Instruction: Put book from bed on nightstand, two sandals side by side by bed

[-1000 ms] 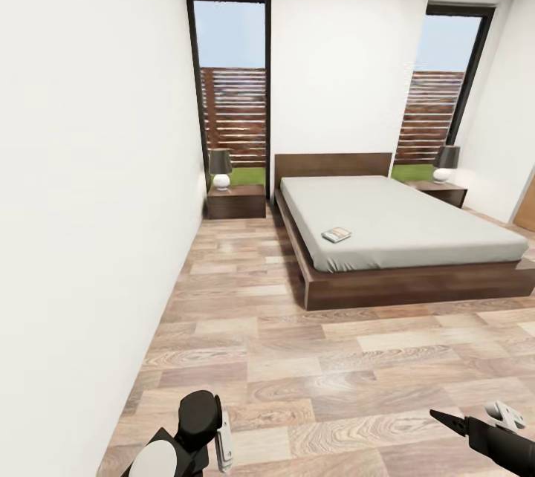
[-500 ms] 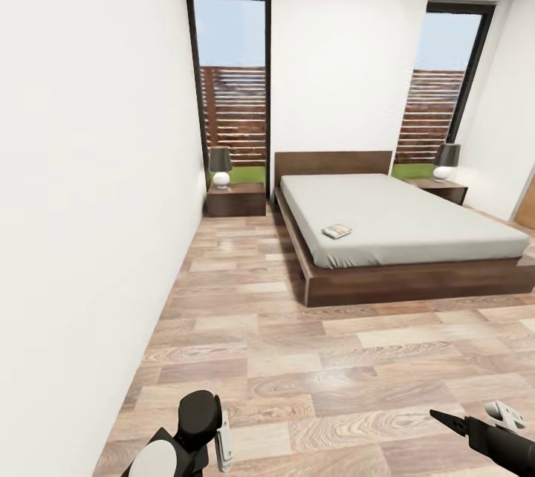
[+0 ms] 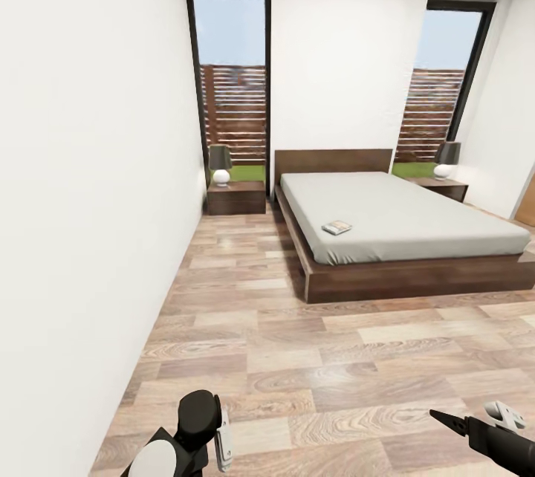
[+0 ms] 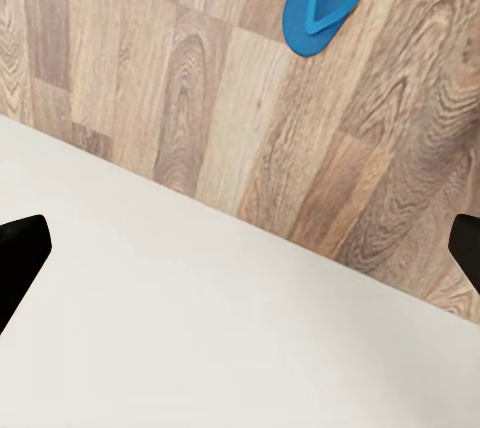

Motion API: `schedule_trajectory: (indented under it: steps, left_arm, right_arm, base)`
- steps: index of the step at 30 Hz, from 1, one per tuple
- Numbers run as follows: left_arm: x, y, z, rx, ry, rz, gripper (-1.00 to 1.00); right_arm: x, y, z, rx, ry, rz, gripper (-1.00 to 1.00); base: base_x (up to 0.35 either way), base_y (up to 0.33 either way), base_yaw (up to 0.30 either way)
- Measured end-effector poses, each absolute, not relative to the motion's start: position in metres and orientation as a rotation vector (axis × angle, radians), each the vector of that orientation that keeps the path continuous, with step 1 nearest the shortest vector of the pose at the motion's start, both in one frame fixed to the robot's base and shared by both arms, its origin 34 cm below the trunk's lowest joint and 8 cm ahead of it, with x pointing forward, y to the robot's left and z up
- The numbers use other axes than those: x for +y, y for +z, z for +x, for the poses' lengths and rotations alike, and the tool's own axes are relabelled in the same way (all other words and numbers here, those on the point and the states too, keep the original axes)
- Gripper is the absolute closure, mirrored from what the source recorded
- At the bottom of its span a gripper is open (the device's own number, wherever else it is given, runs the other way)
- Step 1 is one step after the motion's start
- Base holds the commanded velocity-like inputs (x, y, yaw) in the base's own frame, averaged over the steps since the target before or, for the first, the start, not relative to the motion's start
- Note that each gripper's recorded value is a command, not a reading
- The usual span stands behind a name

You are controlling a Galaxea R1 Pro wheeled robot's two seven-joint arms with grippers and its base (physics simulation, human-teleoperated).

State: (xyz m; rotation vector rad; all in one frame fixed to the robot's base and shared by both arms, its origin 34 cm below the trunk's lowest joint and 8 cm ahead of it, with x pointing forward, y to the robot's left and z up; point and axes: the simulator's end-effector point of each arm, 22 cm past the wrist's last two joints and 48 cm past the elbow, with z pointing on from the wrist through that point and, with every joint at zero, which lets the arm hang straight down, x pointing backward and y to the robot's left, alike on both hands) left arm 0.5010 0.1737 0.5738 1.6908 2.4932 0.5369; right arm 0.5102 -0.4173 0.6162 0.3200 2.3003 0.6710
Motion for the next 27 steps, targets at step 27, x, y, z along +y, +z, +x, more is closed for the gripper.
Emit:
schedule_trajectory:
  steps: [27]
  left_arm:
    - [0.228, 0.526, 0.505, 2.627, 0.52, 1.461, -1.0]
  right_arm:
    - [-0.417, 0.56, 0.499, 2.299, 0.672, 0.32, -1.0]
  base:
    - [0.0, 0.0, 0.0]
